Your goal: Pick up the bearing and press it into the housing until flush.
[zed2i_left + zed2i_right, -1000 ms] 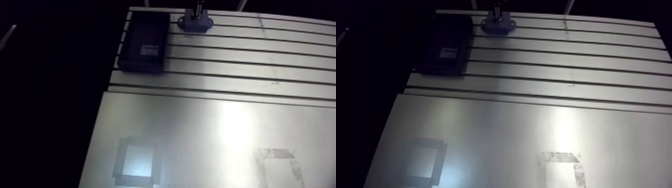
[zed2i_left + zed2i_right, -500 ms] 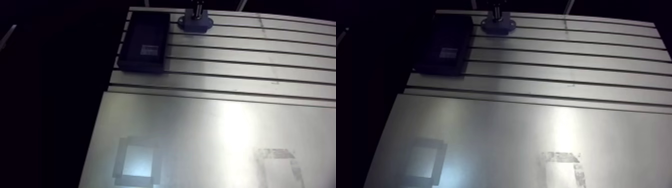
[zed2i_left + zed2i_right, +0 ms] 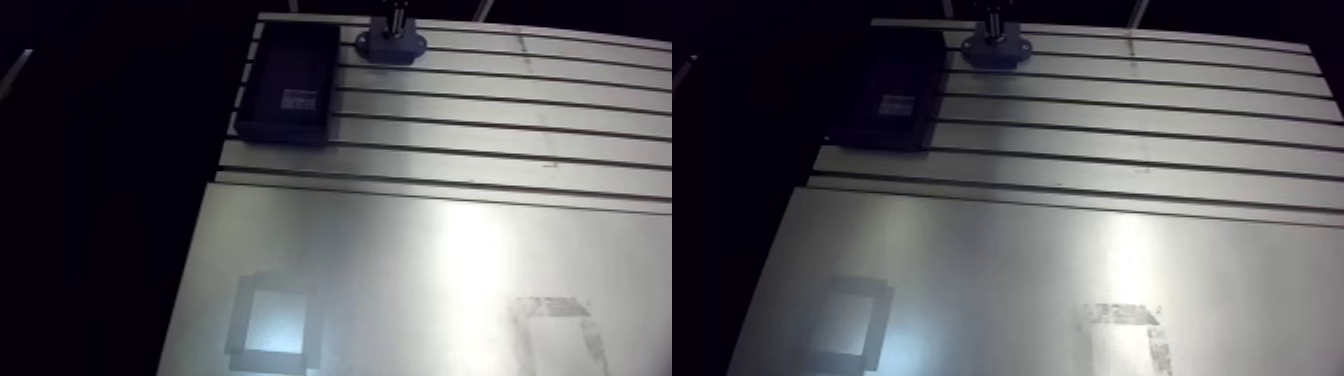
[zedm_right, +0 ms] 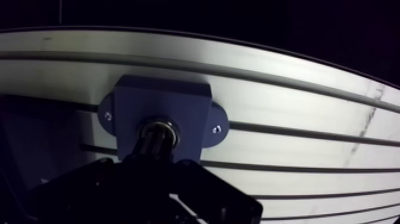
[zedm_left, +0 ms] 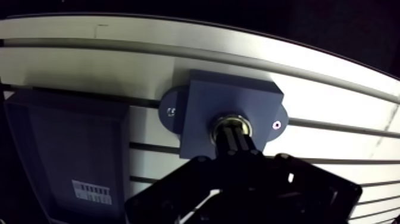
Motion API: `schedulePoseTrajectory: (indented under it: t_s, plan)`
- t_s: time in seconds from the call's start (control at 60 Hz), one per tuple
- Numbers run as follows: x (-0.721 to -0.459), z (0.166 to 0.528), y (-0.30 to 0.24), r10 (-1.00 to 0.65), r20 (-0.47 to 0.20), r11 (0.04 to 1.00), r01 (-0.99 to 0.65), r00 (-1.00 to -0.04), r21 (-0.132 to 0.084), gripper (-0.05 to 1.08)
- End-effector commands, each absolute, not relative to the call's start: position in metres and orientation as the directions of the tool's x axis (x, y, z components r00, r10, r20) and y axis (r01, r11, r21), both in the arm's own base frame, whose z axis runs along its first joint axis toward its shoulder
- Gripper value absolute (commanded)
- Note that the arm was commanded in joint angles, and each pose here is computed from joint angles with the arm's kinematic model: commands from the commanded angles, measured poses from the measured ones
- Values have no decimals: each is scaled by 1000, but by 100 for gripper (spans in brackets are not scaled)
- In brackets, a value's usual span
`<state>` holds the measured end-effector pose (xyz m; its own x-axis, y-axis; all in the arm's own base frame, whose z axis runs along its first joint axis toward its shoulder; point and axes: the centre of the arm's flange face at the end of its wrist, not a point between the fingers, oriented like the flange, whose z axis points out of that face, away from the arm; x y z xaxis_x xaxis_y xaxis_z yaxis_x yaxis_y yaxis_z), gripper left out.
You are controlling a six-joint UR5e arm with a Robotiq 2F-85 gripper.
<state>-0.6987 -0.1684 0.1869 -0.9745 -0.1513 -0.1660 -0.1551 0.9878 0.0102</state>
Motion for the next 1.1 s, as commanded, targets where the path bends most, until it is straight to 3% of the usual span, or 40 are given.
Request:
schedulePoseTrajectory:
  t_s: [0.017,1.1]
  plan:
    - [-699,184,-168,-151,-170,988,-155,-974,10,108]
    - [-700,182,-168,-151,-172,988,-156,-973,12,108]
